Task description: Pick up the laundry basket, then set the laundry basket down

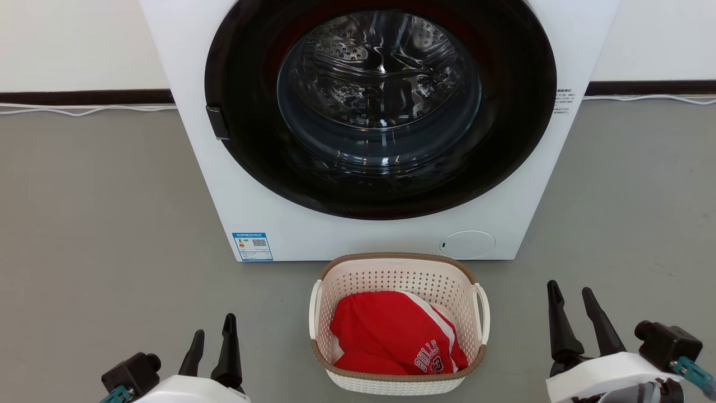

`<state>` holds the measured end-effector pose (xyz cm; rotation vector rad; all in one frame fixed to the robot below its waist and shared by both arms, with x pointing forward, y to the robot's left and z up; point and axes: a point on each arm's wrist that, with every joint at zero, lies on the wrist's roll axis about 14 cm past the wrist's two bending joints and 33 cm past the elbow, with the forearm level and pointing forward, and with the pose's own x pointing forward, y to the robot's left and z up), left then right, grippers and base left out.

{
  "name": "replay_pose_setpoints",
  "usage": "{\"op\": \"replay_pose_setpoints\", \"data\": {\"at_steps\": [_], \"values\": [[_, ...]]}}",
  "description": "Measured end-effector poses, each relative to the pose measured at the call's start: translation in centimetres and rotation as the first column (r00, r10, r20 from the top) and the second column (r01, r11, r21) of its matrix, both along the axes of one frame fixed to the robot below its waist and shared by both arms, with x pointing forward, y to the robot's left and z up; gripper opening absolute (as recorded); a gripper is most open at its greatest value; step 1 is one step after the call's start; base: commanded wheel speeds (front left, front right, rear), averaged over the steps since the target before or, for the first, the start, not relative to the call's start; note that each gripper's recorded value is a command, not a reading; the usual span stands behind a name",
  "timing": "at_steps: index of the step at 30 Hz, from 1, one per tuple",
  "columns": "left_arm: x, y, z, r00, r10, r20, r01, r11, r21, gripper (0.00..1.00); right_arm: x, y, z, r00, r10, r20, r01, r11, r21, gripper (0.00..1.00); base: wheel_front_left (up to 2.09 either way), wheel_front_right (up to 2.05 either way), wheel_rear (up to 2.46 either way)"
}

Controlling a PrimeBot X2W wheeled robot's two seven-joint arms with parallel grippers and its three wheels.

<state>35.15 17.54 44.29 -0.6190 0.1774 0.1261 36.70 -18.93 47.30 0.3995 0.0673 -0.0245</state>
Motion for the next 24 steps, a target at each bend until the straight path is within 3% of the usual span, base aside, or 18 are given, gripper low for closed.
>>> {"op": "replay_pose_setpoints", "data": {"at_steps": [24], "values": [[0.03, -0.32, 1.01, 0.998, -0.044, 0.051, 0.031, 0.973, 0.227, 1.00, -0.03, 0.08, 0.56, 0.998, 0.044, 0.036, -0.033, 0.964, -0.264, 1.00, 0.00, 0.00, 0.00]]}}
